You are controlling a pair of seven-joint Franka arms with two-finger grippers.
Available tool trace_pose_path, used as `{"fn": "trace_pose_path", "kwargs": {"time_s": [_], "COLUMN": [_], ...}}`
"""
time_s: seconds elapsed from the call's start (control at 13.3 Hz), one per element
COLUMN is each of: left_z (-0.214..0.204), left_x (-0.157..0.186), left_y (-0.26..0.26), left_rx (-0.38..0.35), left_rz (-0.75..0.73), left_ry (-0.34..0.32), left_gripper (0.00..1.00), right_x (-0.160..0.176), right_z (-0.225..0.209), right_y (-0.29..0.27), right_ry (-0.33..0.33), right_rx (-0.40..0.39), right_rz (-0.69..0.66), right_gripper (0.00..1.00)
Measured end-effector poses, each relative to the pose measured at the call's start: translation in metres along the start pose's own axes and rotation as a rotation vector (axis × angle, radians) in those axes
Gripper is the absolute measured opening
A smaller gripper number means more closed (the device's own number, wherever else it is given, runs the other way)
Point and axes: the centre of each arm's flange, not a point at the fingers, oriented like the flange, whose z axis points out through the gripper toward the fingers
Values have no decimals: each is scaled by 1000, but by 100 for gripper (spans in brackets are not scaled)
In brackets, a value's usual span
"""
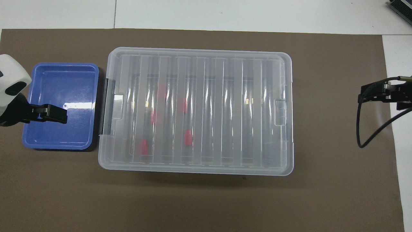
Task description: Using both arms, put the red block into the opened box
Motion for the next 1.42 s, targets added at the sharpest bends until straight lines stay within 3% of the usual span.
{"fn": "trace_pose_path", "kwargs": {"time_s": [1.42], "left_z": [0], "left_x": [0], "left_y": [-1], "left_rx": [0], "left_rz": [-1], "left_ry": [0], "left_gripper": [100], "right_x": [-10], "right_z": [6], "right_y": [-17], "right_ry": [-55], "right_rx": [28], "right_rz": [-62], "right_gripper": [100]}}
